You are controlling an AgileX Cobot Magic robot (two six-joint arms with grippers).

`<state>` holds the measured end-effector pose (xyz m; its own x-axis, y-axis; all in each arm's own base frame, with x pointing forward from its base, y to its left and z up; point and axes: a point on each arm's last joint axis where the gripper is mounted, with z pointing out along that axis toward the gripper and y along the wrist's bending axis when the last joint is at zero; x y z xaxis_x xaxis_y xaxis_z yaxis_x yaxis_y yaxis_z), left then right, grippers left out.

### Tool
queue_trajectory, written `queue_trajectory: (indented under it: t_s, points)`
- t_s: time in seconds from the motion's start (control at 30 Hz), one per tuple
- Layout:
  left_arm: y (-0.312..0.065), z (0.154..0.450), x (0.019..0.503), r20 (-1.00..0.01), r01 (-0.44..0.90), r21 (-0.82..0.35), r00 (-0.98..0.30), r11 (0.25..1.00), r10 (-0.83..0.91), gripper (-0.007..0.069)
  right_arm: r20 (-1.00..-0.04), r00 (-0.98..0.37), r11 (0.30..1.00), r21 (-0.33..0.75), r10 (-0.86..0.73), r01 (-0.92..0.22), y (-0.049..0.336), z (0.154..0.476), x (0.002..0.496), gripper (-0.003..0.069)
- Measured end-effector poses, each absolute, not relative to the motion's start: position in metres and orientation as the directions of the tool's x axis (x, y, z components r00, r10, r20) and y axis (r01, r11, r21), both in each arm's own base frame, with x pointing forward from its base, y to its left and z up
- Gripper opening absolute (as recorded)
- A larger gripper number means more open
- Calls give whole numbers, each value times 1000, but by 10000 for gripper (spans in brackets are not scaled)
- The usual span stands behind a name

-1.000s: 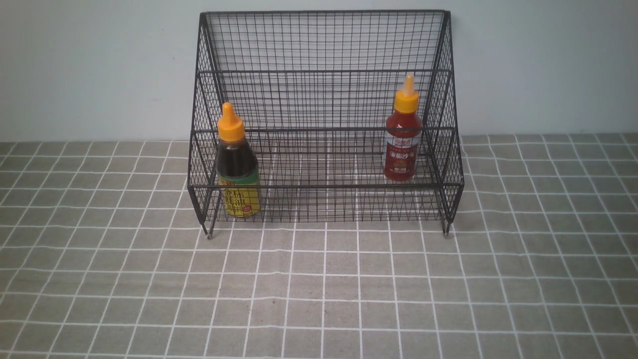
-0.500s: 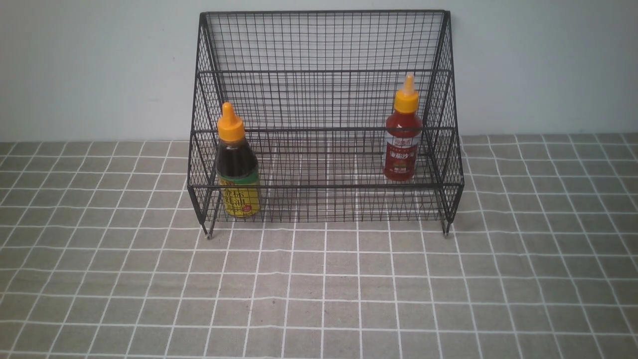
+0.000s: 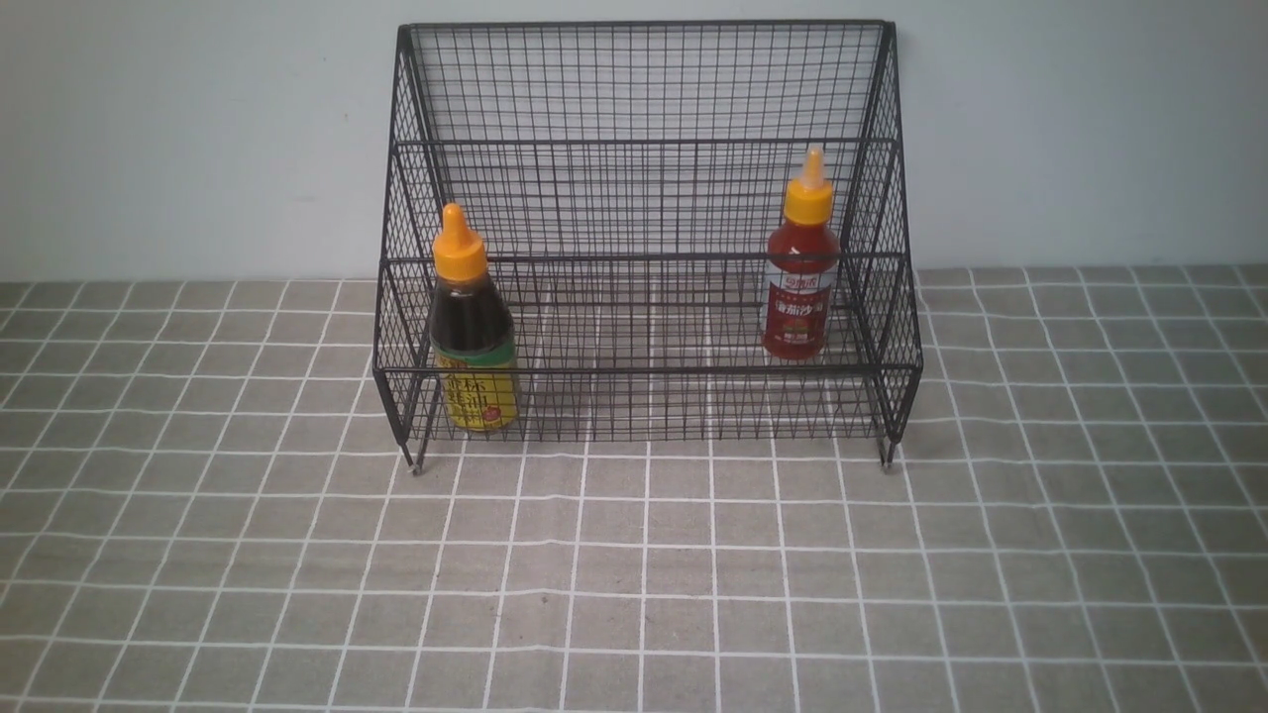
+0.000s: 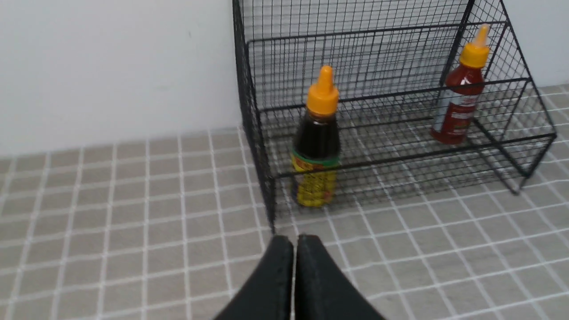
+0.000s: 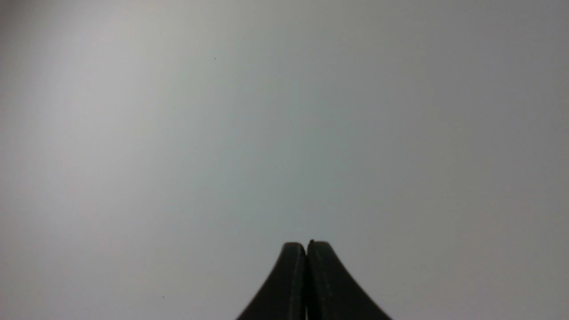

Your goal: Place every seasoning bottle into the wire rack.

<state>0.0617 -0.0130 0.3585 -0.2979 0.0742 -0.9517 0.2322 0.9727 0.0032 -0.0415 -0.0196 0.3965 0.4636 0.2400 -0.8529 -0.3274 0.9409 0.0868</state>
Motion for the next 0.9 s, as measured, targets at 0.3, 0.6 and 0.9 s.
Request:
queue_trajectory:
  t_s: [0.3, 0.6, 0.9]
  points:
    - [-5, 249, 52, -966, 122, 177, -167, 977, 196, -7, -854, 462, 941, 87, 240, -327, -20, 396, -41, -12]
    - [-3, 171, 52, -935, 112, 180, -290, 977, 206, -7, -854, 462, 941, 87, 240, -327, -20, 396, -41, -12]
    - [-4, 171, 52, -935, 112, 178, -290, 978, 204, -7, -854, 462, 941, 87, 239, -327, -19, 396, -41, -12]
